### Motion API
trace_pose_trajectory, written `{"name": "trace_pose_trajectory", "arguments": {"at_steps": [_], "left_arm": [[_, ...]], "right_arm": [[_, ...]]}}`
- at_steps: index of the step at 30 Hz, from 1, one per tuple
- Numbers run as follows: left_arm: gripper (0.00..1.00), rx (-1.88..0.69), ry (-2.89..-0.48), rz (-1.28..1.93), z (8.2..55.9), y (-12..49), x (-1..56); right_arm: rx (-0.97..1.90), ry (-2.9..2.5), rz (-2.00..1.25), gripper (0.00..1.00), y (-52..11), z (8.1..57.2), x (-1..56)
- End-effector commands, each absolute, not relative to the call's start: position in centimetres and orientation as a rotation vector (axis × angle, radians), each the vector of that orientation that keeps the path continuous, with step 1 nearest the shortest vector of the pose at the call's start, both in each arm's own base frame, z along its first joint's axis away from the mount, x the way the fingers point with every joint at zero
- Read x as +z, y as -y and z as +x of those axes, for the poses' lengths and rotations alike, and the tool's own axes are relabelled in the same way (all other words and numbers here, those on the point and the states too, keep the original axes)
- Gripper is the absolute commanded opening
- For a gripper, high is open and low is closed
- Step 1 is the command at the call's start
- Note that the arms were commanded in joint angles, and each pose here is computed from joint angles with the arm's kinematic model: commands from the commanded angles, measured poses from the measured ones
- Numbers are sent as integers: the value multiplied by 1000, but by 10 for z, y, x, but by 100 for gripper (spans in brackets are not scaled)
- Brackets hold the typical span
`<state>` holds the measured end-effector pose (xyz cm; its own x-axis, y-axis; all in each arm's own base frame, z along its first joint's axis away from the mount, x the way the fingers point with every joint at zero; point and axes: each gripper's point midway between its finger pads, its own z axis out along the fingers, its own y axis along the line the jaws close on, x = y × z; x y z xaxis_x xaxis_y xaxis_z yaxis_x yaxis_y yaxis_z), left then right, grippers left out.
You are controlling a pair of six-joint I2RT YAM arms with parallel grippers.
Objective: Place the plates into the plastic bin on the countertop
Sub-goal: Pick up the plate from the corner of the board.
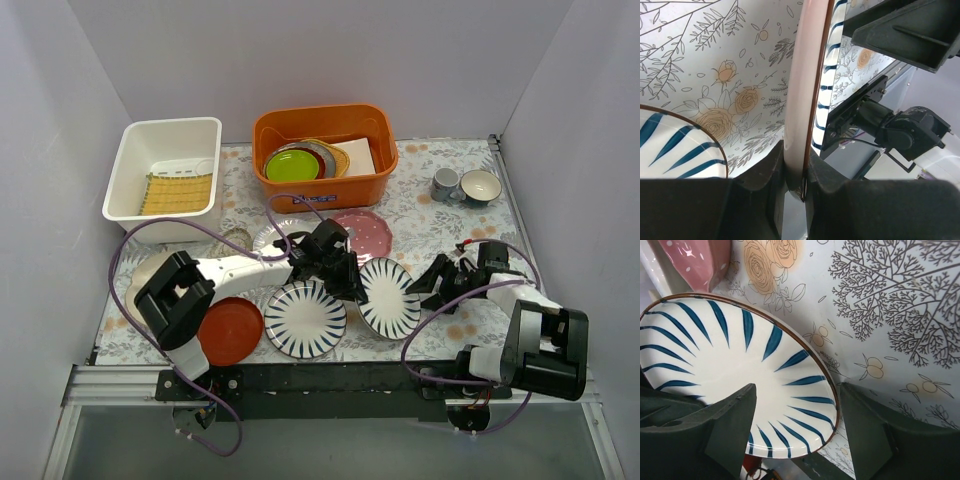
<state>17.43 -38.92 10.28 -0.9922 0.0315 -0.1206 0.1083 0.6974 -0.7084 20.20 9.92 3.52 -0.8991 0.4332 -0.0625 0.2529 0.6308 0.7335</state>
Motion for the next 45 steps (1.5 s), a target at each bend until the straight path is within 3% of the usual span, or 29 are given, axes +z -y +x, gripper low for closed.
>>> {"name": "trace_pose_trajectory", "arguments": {"at_steps": [1, 11, 27, 36, 45], "left_arm": [[0, -1340, -2568, 196, 185, 405, 185], [0, -1281, -2445, 143, 193, 382, 240], [0, -1184, -2238, 100, 212, 350, 348], [0, -1138, -2240, 58, 216, 337, 349], [0, -1015, -2353, 37, 227, 337, 310]], "right_arm": [[945, -2666, 542, 78, -85, 193, 24], [849, -2548, 390, 85, -75, 212, 77], [853, -2517, 386, 93, -79, 198, 77], [901, -2461, 308, 96, -85, 201, 88], [1103, -2289, 102, 98, -109, 206, 120]]}}
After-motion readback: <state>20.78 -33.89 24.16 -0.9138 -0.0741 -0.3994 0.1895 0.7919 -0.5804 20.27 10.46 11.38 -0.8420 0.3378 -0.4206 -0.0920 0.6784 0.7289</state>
